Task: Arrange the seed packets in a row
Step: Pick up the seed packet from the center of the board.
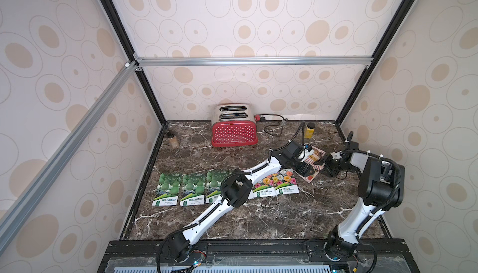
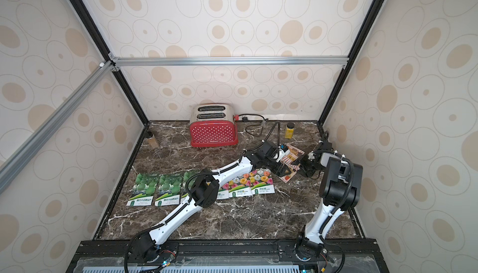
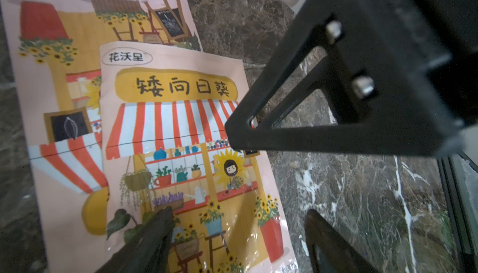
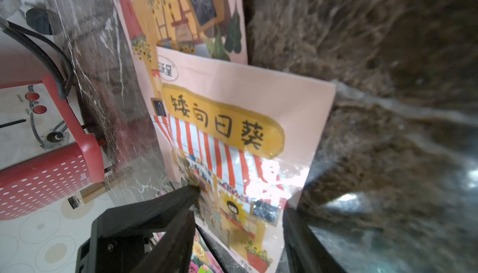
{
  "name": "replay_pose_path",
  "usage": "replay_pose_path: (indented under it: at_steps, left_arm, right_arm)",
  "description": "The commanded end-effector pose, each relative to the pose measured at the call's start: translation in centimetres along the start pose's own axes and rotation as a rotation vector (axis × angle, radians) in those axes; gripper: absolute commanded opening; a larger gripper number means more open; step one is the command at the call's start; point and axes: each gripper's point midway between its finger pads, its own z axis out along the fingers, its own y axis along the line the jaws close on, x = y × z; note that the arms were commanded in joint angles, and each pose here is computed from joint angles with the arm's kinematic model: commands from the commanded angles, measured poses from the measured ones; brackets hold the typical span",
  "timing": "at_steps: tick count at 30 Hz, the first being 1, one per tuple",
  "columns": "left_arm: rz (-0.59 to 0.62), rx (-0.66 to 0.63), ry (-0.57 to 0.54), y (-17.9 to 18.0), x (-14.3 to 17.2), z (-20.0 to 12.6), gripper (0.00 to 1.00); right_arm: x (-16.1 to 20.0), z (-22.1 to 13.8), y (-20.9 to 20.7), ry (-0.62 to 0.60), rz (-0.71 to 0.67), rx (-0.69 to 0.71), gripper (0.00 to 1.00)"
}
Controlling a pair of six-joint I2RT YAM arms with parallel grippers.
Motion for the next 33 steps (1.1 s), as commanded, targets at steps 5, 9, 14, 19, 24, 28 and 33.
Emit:
replay_pose_path:
  at_steps: [5, 9, 14, 19, 24, 28, 33]
  left_arm:
    - [-0.056, 0.025, 0.064, 0.6, 3.1, 2.1, 0.82]
    - [-0.062, 0.026, 0.069, 0.7, 3.4, 2.2, 0.82]
    - [-0.067, 0.027, 0.065, 0.7, 3.3, 2.2, 0.82]
    - [-0.063, 0.021, 0.067, 0.7, 3.3, 2.0, 0.83]
    - [-0.073, 0.028, 0.061, 0.6, 3.3, 2.3, 0.83]
    - [-0.077, 0.034, 0.062, 0.6, 3.4, 2.4, 0.83]
    - [-0.089, 0.047, 0.057, 0.5, 3.4, 2.6, 0.83]
  right_arm:
    - [3.5, -1.0, -1.7, 0.075, -0.003, 0.095, 0.59]
    - [4.6, -2.2, -3.1, 0.041, 0.009, 0.126, 0.60]
    - [4.4, -1.4, -3.9, 0.046, 0.039, 0.099, 0.60]
    - [3.0, -0.4, -3.2, 0.037, 0.042, 0.052, 0.60]
    - [2.1, 1.0, -2.5, 0.049, 0.043, -0.002, 0.58]
    - [1.5, 1.8, -1.6, 0.053, 0.029, -0.035, 0.55]
    - [0.8, 1.9, -0.6, 0.037, 0.011, -0.084, 0.49]
